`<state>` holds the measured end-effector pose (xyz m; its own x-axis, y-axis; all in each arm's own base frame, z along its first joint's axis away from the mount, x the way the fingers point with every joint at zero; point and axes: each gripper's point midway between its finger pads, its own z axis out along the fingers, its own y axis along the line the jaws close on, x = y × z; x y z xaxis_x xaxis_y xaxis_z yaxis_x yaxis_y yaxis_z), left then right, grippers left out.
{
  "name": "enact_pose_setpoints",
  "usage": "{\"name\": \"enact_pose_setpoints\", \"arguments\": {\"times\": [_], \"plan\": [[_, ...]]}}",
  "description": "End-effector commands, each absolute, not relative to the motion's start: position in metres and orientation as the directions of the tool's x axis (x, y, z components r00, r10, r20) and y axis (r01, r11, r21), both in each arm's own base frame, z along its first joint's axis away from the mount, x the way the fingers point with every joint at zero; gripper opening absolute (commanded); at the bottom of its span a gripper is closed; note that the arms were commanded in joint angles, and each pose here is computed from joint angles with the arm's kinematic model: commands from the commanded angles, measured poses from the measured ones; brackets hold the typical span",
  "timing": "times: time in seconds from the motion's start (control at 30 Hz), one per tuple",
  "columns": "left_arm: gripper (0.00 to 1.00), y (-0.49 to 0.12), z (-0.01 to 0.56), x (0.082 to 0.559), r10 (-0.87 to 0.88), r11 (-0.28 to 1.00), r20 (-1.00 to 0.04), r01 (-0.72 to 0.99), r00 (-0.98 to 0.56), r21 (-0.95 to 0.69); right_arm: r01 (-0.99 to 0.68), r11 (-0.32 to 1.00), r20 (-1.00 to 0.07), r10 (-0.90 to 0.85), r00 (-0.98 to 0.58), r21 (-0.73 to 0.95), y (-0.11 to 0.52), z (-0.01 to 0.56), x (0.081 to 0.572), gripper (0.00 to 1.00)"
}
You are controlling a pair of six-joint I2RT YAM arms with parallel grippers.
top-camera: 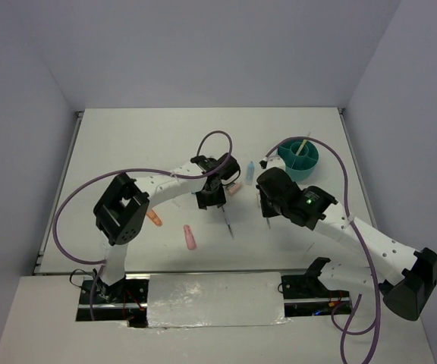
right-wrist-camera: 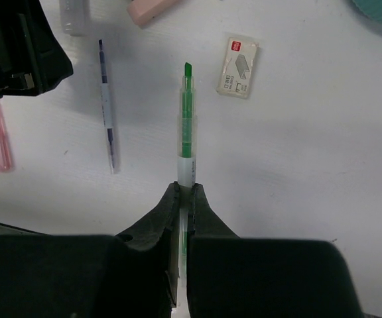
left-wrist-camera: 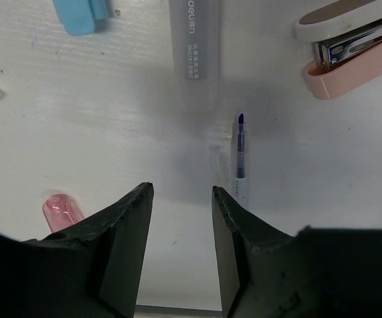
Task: Sort the stationery into containers
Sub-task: Close the pen cap on the pen.
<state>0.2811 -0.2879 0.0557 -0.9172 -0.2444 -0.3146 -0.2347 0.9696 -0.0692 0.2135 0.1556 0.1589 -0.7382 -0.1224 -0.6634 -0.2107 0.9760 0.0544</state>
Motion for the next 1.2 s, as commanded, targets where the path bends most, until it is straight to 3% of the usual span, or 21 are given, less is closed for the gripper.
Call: {"name": "enact_pose_setpoints", "arguments": {"times": [0.0,0.53,0.77,1.17], "plan": [[0.53,-0.299,0.056,0.282,-0.280,0.960,-0.301,-0.263,-0.911,-0.097,-0.200,0.977,-0.682,-0.103,-0.724,0.066,0.152,0.165,0.213,0.00],[0.54,-0.315,0.040,0.283,-0.323,0.945,-0.273,-0.289,-0.906,-0.156,-0.247,0.968,-0.687,-0.144,-0.713,0.053,0.152,0.162,0.212,0.00],[0.46,-0.313,0.030,0.281,-0.317,0.948,-0.260,-0.292,-0.912,-0.131,-0.257,0.965,-0.690,-0.151,-0.708,0.053,0.154,0.162,0.213,0.00],[0.44,-0.312,0.026,0.278,-0.313,0.949,-0.253,-0.291,-0.916,-0.119,-0.262,0.963,-0.689,-0.149,-0.710,0.062,0.156,0.159,0.215,0.00]]}}
